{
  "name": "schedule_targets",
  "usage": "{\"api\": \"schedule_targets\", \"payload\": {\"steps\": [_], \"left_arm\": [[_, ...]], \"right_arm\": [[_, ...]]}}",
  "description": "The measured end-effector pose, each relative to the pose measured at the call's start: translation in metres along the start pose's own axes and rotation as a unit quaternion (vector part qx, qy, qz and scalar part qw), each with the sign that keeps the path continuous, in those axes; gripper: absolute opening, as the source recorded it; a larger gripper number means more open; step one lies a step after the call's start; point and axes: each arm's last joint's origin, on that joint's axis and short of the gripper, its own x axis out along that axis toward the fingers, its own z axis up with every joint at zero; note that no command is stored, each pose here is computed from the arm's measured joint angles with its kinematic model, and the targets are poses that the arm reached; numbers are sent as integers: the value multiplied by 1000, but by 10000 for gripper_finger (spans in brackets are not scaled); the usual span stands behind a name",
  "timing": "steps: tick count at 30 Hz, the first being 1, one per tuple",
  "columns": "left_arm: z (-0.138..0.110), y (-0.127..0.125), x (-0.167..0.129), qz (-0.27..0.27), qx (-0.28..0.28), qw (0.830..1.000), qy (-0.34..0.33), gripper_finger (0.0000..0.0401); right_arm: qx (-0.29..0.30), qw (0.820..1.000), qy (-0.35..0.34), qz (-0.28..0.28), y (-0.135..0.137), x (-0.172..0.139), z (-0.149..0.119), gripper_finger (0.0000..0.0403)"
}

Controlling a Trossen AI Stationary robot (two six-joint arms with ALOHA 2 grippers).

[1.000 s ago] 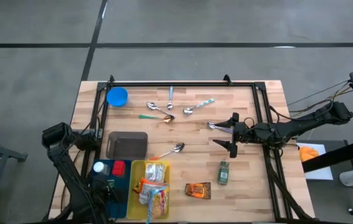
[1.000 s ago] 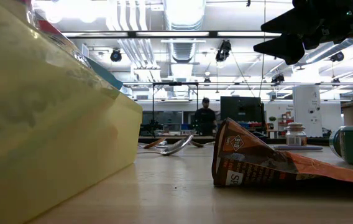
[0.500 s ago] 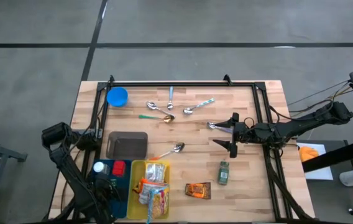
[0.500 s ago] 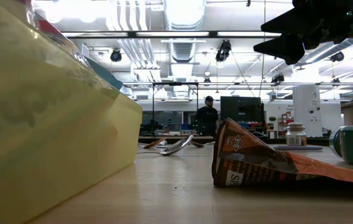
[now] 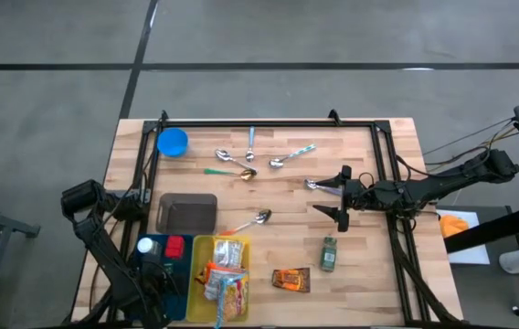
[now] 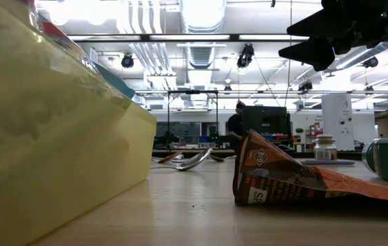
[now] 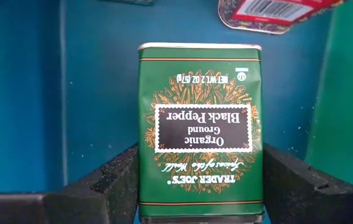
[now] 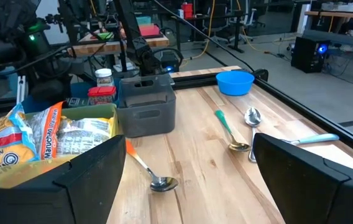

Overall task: Pick & Place Food Item
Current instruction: Put the green seasoning can into the blue bin, then put the green seasoning bottle into the blue bin

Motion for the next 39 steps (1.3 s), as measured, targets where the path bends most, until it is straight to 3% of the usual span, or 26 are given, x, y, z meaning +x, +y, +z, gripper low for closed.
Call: {"api": "schedule_targets", "payload": {"steps": [5, 17, 29, 39], "left_arm": [[0, 0, 0, -7, 3, 1000, -2, 270], [0, 0, 0, -15, 4, 1000, -5, 370], [-2, -1, -3, -25, 10, 1000, -3, 375], [-10, -8, -42, -33, 11, 999, 15, 375]], "right_arm": [[0, 1000, 0, 0, 0, 0, 0, 349], [0, 1000, 0, 0, 0, 0, 0, 349], [0, 1000, 0, 0, 0, 0, 0, 349], [0, 1000, 0, 0, 0, 0, 0, 349]]}}
